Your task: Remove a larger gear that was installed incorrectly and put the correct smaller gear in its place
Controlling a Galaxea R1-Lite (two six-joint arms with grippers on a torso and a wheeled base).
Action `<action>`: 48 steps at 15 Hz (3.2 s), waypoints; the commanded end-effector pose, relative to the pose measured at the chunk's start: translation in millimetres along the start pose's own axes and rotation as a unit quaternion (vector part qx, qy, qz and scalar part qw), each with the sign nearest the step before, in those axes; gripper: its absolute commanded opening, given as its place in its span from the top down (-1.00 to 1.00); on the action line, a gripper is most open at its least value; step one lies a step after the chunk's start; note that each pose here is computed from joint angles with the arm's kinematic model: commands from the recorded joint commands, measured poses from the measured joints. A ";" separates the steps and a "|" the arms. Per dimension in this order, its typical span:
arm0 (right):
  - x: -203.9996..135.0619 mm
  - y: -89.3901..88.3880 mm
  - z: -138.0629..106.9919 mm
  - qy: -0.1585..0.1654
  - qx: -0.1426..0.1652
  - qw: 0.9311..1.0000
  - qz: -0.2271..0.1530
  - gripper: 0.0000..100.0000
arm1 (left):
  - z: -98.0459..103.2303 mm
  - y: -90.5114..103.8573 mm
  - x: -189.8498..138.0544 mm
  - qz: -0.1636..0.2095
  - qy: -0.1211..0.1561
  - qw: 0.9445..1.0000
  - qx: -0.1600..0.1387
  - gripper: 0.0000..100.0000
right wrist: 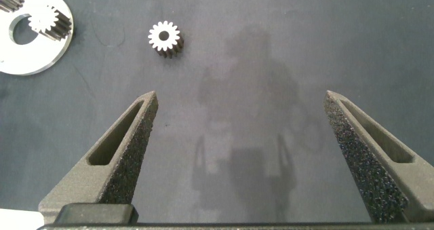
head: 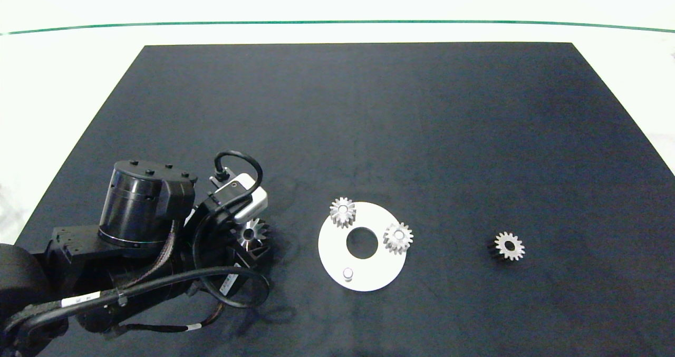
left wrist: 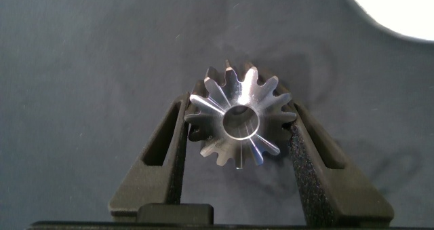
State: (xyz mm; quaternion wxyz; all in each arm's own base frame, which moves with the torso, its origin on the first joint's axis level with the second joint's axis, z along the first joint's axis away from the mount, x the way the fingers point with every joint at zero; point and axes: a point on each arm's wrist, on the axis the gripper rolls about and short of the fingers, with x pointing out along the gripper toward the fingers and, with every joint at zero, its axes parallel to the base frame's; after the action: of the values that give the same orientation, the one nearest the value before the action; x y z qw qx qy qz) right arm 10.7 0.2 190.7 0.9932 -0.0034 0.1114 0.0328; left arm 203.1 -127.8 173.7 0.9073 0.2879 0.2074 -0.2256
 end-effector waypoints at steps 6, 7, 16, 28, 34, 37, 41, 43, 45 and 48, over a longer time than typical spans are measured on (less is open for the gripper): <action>-1.4 -0.1 -3.0 -0.001 0.001 1.000 -0.001 -1.00 | -15.3 0.2 3.7 -0.004 0.027 1.000 -0.001 0.38; -1.7 -0.1 -3.0 -0.002 0.001 1.000 -0.001 -1.00 | -15.8 0.2 4.6 -0.004 0.028 1.000 -0.001 -1.00; 1.0 0.0 -5.1 0.007 -0.001 1.000 0.000 -1.00 | -10.2 6.6 -20.3 0.007 -0.012 1.000 -0.013 -1.00; 48.5 10.9 17.5 0.097 -0.085 0.989 0.078 -1.00 | -43.1 48.8 -153.6 0.175 -0.082 0.971 -0.139 -1.00; 93.8 18.9 22.7 0.123 -0.088 0.985 0.078 -1.00 | -72.6 32.6 -206.1 0.250 -0.086 0.942 -0.206 -1.00; 116.8 23.0 23.2 0.132 -0.090 0.984 0.078 -1.00 | -82.5 18.8 -230.5 0.260 -0.101 0.937 -0.210 -1.00; 139.2 27.1 15.4 0.161 -0.093 0.979 0.081 -1.00 | -89.3 9.3 -244.3 0.275 -0.106 0.929 -0.223 -1.00; 155.8 29.8 8.6 0.161 -0.093 0.979 0.081 -1.00 | -90.3 7.9 -246.0 0.279 -0.110 0.927 -0.227 -1.00; 168.5 33.9 7.8 0.153 -0.094 0.980 0.086 -1.00 | -92.4 5.9 -247.2 0.280 -0.114 0.926 -0.226 -1.00; 177.2 47.2 4.1 0.156 -0.105 0.976 0.112 -1.00 | -94.7 4.1 -247.2 0.279 -0.115 0.926 -0.226 -1.00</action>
State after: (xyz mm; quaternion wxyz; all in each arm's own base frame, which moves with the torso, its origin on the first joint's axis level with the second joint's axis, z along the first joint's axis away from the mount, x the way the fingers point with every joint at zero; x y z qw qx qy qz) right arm 174.9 51.5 163.0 0.9547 -0.0938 0.2444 0.1416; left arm -18.2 5.2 230.6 0.9922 0.0931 0.0588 0.0582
